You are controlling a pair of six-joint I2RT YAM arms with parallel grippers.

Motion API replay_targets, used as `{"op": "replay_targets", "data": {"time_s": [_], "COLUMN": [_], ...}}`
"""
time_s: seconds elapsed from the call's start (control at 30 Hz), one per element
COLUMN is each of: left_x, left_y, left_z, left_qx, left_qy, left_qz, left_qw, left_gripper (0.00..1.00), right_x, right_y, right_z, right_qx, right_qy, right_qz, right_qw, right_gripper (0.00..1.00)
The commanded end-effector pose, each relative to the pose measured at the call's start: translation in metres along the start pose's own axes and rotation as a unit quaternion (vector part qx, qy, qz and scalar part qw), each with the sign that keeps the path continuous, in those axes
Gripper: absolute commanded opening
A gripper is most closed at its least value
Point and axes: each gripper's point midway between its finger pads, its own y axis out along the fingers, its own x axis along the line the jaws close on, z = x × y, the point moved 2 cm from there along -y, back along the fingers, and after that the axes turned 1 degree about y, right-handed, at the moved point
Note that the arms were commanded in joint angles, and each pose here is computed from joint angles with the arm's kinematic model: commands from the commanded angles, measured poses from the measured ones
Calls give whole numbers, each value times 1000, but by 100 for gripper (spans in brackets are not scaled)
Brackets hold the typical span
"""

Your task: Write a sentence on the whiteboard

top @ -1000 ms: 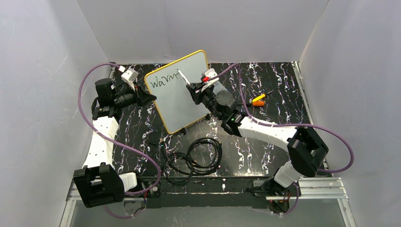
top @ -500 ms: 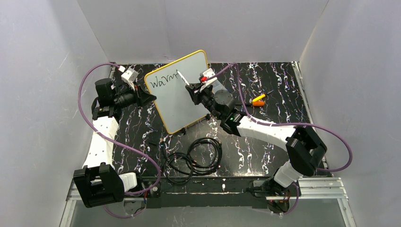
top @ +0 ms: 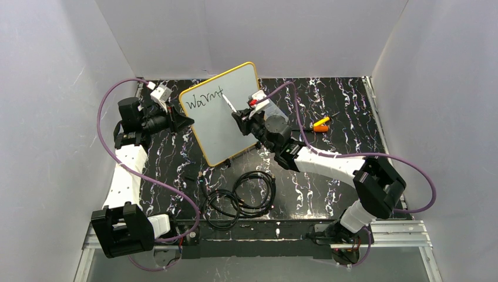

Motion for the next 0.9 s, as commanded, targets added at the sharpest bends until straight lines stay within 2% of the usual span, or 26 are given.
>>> {"op": "replay_targets", "data": {"time_s": [0.0, 0.3, 0.63, 0.87], "left_x": [-11, -11, -10, -11], "left_y": [-1, -2, -2, -1], "left_z": [10, 10, 10, 10], "left_qx": [18, 18, 18, 18], "left_qy": [-23, -22, -23, -22], "left_qz": [18, 17, 16, 17], "left_qw": [999, 999, 999, 999], "left_gripper": [0, 0, 0, 0], "right_x": [-3, -8, -12, -5], "right_y": [-5, -9, -7, -16], "right_z": [3, 2, -27, -55], "right_qx": [5, 7, -26, -64], "right_qy": [9, 5, -6, 2], "right_qz": [6, 19, 36, 13], "right_qw": [1000, 1000, 999, 998], "right_gripper": [1, 1, 1, 1]}}
